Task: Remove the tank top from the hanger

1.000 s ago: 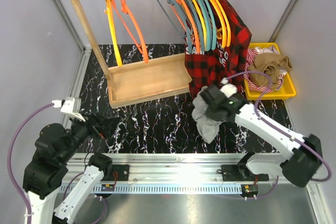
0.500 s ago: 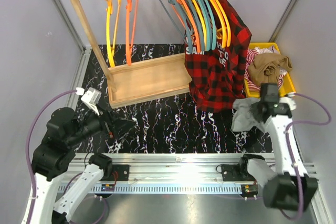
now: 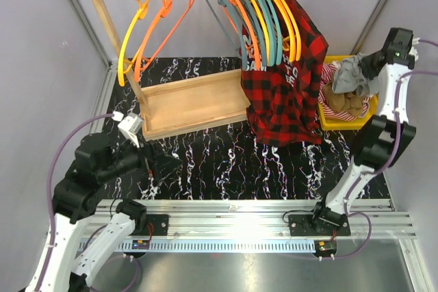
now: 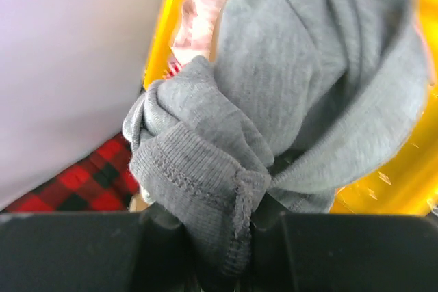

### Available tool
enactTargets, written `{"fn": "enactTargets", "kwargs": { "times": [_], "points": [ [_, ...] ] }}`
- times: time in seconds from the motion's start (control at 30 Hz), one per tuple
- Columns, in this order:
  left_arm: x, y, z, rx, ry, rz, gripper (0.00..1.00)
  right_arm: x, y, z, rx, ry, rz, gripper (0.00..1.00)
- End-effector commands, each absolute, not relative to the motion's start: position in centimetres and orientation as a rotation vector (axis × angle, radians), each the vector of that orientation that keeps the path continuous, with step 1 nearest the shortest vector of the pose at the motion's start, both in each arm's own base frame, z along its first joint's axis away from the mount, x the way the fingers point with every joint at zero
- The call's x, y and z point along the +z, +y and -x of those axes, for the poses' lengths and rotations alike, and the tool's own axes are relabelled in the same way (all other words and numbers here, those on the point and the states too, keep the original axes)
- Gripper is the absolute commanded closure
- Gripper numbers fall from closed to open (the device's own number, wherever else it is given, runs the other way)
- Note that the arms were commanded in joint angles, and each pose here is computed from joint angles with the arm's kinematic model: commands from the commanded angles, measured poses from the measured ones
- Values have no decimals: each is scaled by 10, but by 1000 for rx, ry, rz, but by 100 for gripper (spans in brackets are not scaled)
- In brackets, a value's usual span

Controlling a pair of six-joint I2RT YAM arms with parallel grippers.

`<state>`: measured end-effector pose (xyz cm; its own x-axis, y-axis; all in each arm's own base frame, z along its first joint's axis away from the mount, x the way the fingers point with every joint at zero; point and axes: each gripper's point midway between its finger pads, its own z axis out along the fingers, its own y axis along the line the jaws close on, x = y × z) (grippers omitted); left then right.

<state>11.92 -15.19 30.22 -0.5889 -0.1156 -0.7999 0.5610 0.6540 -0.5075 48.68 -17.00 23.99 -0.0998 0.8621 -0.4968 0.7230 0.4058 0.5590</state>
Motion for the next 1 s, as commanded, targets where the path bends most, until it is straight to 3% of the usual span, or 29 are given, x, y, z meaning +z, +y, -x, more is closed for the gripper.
{"fn": "enactTargets", "kwargs": {
  "times": [0.0,0.07,0.17,0.3,0.33,0.4,0.5,0.63,0.77,0.97],
  "points": [
    [269,-148,-131,-914,2083,-332,1,235,-176,-509,199,1966,-1297,100],
    [266,-145,-137,-886,2076,-296,1,182,-186,-517,118,2086,-1325,100],
    [260,-146,-145,-881,2074,-267,1,125,-190,-519,63,2216,-1345,90],
    [259,-148,-153,-884,2072,-239,1,82,-176,-511,106,2370,-1321,60],
    [261,-148,-155,-881,2065,-232,1,93,-174,-514,127,2358,-1275,46],
    [267,-148,-157,-873,2048,-232,1,116,-171,-526,152,2303,-1183,32],
    [279,-148,-160,-870,2021,-235,1,198,-165,-536,213,2167,-1042,1],
    [308,-152,-163,-906,1941,-223,1,298,-152,-519,258,2026,-927,0],
    [329,-154,-159,-946,1894,-221,1,351,-132,-475,273,1965,-890,0],
    [353,-155,-153,-970,1833,-239,1,416,-56,-394,543,1880,-683,0]
  ]
}}
